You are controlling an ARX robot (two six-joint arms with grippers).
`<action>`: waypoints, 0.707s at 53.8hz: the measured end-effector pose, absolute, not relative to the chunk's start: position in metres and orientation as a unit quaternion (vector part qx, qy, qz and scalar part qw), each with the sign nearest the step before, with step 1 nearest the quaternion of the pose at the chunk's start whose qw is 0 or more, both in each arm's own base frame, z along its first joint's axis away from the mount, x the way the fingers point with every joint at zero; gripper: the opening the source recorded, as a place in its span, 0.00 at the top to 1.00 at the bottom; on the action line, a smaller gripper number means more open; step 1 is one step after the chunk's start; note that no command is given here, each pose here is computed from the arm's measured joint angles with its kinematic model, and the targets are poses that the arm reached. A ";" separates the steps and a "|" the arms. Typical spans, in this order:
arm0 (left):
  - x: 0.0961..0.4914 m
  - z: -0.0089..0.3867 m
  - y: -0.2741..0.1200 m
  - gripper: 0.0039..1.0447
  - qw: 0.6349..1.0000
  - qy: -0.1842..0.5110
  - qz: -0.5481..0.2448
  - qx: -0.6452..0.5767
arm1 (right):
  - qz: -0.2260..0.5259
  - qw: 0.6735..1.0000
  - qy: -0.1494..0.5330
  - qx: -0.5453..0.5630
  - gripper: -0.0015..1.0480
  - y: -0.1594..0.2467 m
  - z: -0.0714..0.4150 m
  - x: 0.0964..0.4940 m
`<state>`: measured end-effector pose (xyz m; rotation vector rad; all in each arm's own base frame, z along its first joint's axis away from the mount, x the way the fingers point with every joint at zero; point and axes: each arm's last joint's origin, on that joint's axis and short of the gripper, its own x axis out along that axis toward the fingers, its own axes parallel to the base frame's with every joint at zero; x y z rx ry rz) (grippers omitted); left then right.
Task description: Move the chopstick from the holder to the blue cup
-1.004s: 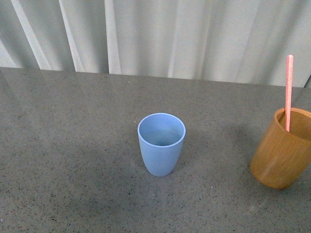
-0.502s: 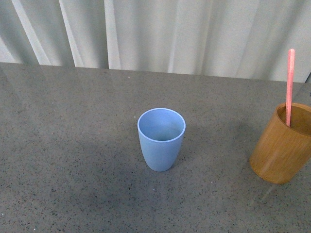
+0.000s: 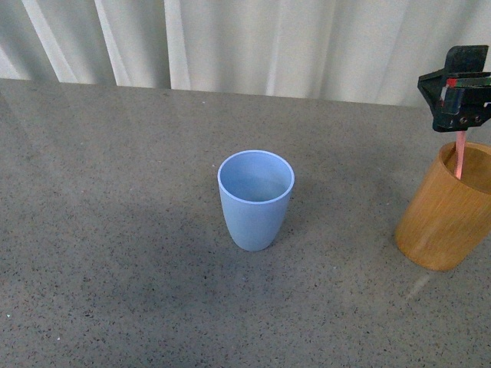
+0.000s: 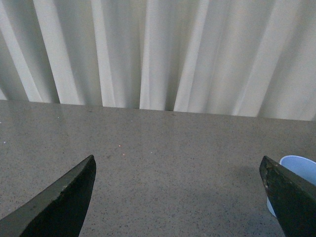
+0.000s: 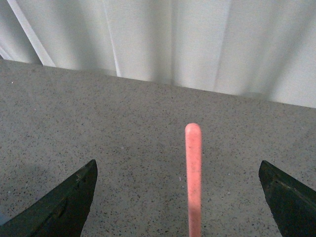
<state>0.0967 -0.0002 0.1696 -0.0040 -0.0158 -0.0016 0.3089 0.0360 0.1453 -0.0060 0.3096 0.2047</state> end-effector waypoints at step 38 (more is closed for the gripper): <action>0.097 0.170 0.000 0.06 1.000 -0.008 -0.001 -0.002 | 0.093 0.983 0.160 0.001 0.40 0.038 0.132 0.334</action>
